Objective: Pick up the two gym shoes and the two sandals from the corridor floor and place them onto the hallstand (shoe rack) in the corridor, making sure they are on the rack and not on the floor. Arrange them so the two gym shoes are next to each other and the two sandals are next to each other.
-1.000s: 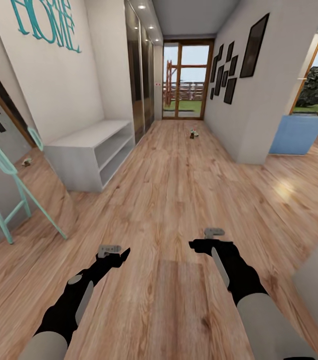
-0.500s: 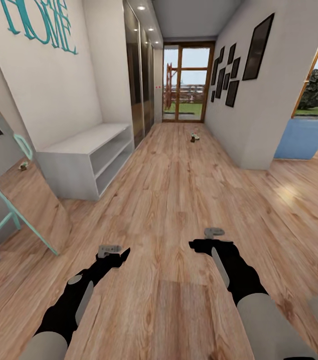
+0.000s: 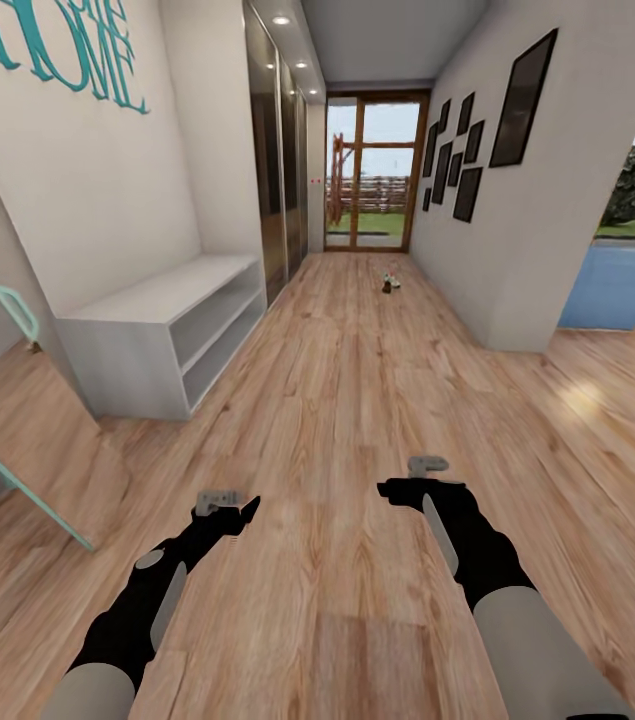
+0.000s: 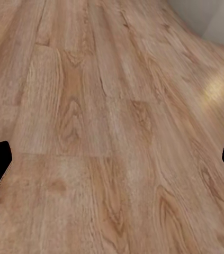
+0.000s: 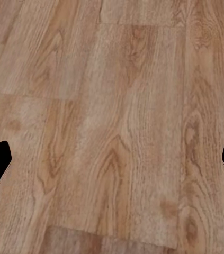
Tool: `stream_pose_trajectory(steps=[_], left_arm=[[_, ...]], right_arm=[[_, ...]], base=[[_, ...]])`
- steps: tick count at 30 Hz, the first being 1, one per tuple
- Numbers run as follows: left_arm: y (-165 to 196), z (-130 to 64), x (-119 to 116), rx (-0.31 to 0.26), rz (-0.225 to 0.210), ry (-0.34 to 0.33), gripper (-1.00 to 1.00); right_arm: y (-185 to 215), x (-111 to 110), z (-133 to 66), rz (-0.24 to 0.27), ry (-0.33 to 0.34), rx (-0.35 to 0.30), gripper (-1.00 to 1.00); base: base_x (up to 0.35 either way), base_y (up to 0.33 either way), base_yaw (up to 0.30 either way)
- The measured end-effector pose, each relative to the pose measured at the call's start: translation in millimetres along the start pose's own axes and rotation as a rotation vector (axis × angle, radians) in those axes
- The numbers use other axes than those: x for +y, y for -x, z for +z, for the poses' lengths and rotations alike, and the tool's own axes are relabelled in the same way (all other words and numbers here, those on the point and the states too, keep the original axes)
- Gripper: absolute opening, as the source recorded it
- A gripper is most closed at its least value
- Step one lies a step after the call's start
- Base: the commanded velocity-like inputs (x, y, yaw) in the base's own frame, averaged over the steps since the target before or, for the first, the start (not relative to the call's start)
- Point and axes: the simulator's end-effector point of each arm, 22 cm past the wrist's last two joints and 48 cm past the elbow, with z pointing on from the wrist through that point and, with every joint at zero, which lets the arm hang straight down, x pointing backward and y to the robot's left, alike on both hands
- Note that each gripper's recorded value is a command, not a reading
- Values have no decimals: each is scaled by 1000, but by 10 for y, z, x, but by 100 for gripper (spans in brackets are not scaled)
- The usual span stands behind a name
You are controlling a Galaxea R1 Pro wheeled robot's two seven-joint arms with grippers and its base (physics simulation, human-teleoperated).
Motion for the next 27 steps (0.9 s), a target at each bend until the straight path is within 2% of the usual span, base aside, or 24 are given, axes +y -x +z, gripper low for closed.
stream_pose_trajectory(steps=[27], left_arm=[[22,-5,-6,-3,2,0,100]], right_arm=[[19,5,-16,1,1,-4,100]], base=[[348,0,0]])
